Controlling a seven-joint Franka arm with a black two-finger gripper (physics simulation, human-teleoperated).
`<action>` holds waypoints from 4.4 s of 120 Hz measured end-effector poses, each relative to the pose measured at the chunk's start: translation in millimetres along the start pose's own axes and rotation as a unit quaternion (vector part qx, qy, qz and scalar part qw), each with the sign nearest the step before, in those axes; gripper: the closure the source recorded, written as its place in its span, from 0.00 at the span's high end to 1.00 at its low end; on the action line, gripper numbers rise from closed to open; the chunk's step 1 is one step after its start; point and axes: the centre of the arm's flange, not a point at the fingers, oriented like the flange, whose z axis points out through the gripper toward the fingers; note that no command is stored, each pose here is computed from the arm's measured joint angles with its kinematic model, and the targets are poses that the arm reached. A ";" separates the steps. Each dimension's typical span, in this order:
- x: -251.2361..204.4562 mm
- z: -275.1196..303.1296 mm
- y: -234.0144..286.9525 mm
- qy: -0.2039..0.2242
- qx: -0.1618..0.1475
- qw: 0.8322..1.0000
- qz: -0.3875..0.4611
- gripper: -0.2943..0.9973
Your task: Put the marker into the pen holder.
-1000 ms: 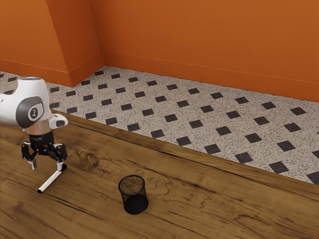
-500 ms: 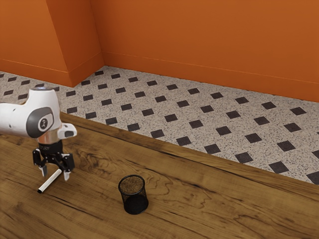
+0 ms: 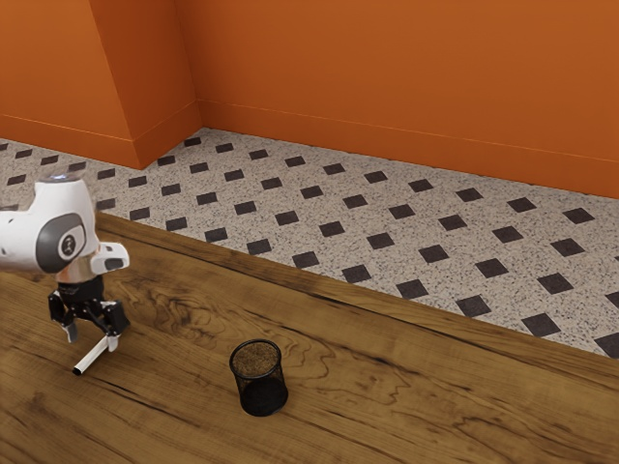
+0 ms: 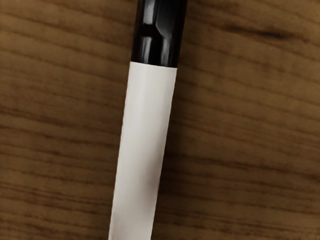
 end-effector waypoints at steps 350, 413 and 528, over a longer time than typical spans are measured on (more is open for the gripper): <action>-98.5 -134.1 352.1 0.389 0.021 0.888 0.245 0.16; -109.3 -104.4 339.1 0.414 -0.010 0.887 0.205 0.16; -26.2 -440.8 221.5 0.265 -0.011 0.964 -0.004 0.76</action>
